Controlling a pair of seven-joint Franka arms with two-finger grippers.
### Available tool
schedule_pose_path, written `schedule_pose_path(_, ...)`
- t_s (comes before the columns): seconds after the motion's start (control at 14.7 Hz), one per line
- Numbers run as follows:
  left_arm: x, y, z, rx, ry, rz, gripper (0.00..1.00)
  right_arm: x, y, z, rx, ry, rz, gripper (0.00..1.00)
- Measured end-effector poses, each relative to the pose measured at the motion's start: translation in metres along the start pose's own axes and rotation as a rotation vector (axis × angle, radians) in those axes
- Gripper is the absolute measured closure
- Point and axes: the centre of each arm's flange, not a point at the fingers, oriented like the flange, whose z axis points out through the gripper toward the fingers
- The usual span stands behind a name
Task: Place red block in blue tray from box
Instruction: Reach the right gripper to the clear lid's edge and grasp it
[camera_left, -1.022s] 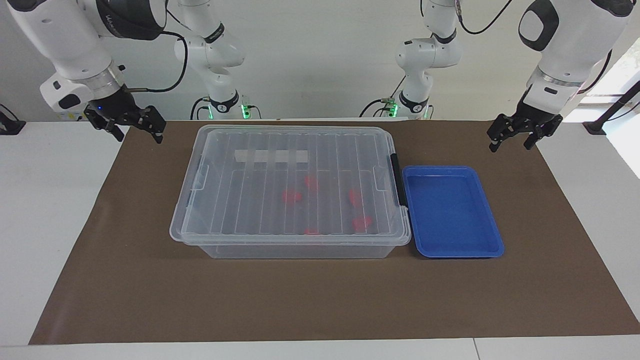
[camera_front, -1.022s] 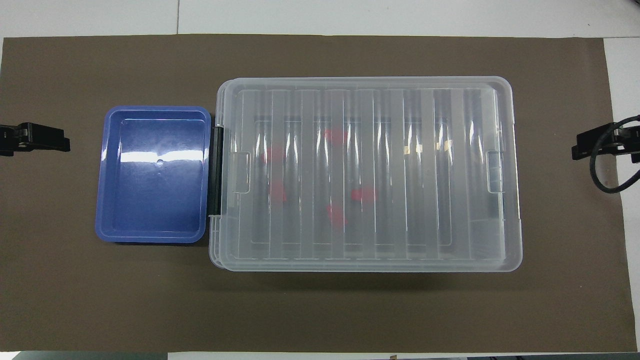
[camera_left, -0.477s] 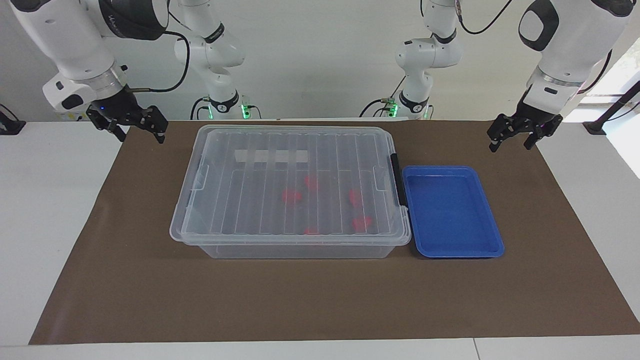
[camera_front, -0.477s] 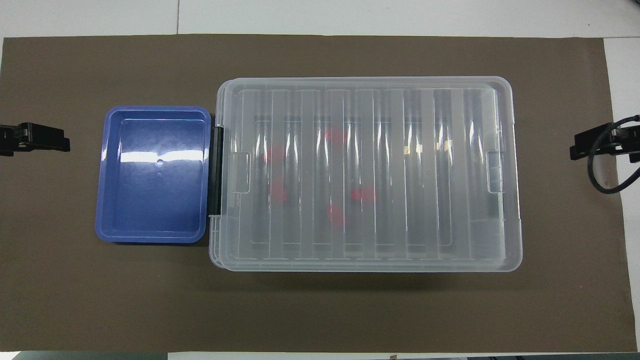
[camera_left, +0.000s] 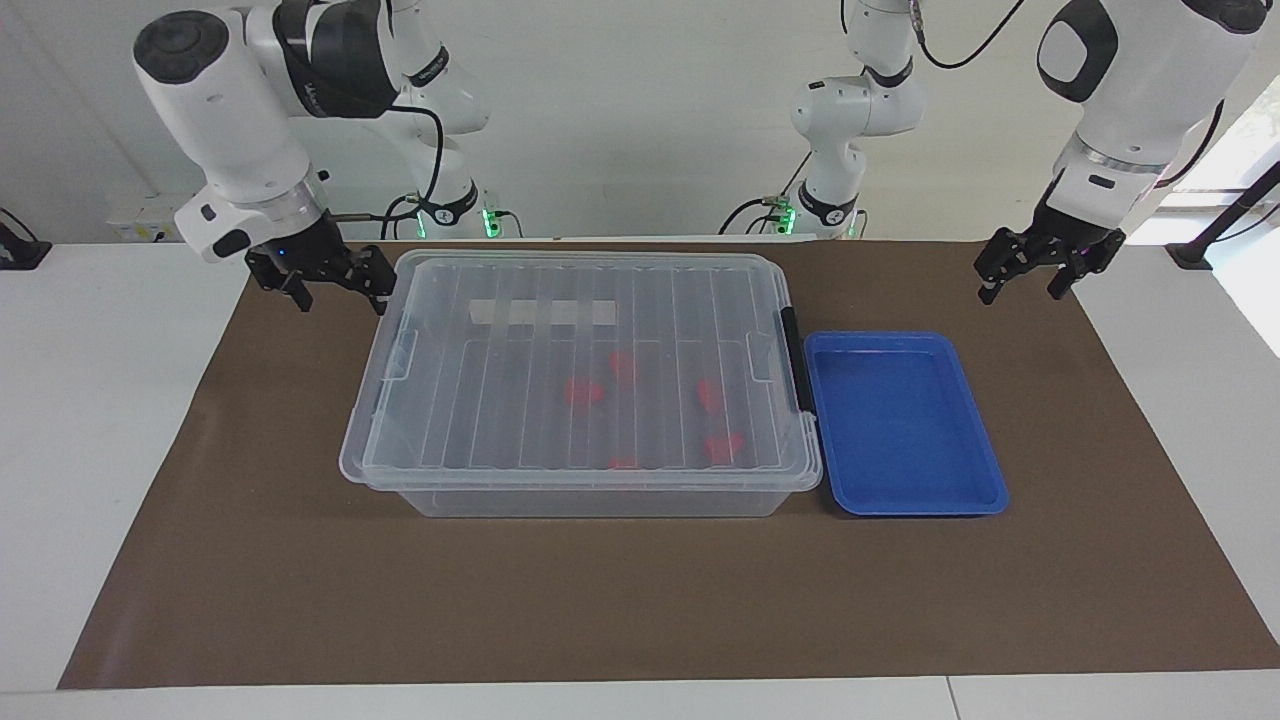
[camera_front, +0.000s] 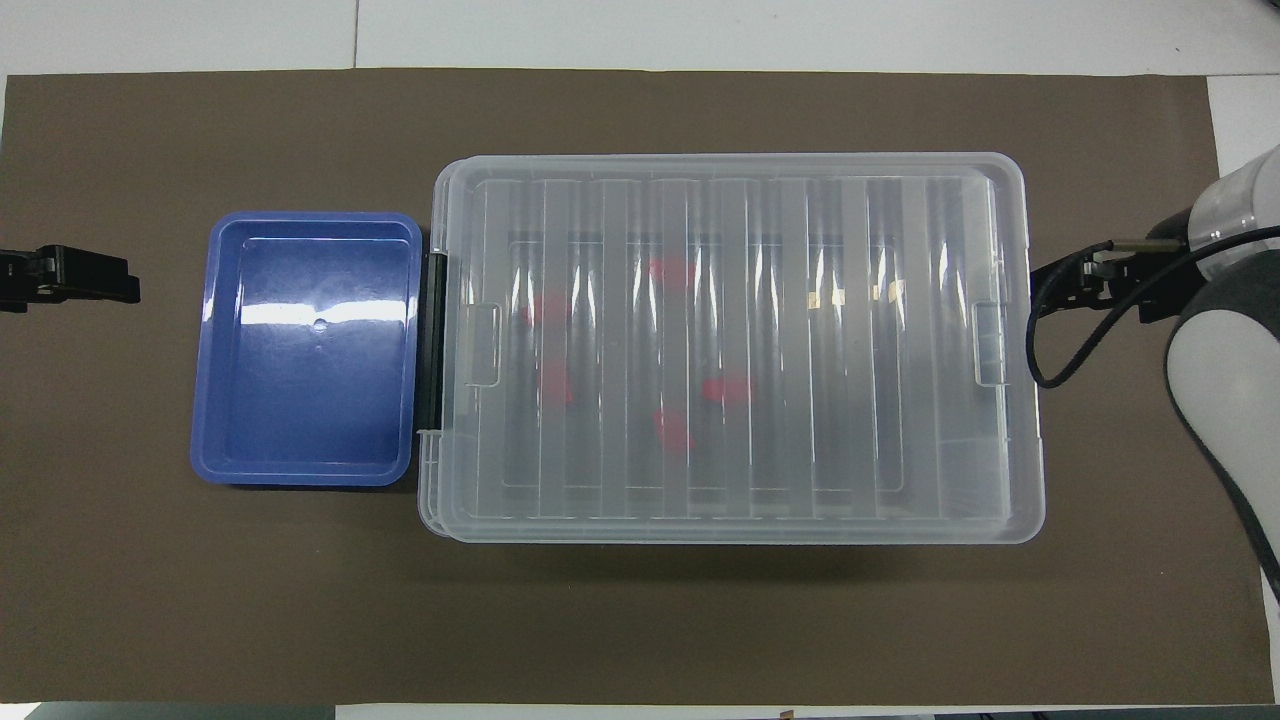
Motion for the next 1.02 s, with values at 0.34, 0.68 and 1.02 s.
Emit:
schedule_pose_path(0.34, 0.000, 0.000, 0.000, 0.000, 0.000, 0.000, 0.00, 0.000, 0.001, 0.043, -0.003, -0.035, 0.008, 0.00)
schedule_pose_path(0.68, 0.000, 0.000, 0.000, 0.000, 0.000, 0.000, 0.00, -0.004, 0.004, 0.071, -0.006, -0.058, 0.023, 0.00)
schedule_pose_path(1.02, 0.000, 0.000, 0.000, 0.000, 0.000, 0.000, 0.00, -0.009, 0.006, 0.084, -0.009, -0.086, 0.025, 0.00)
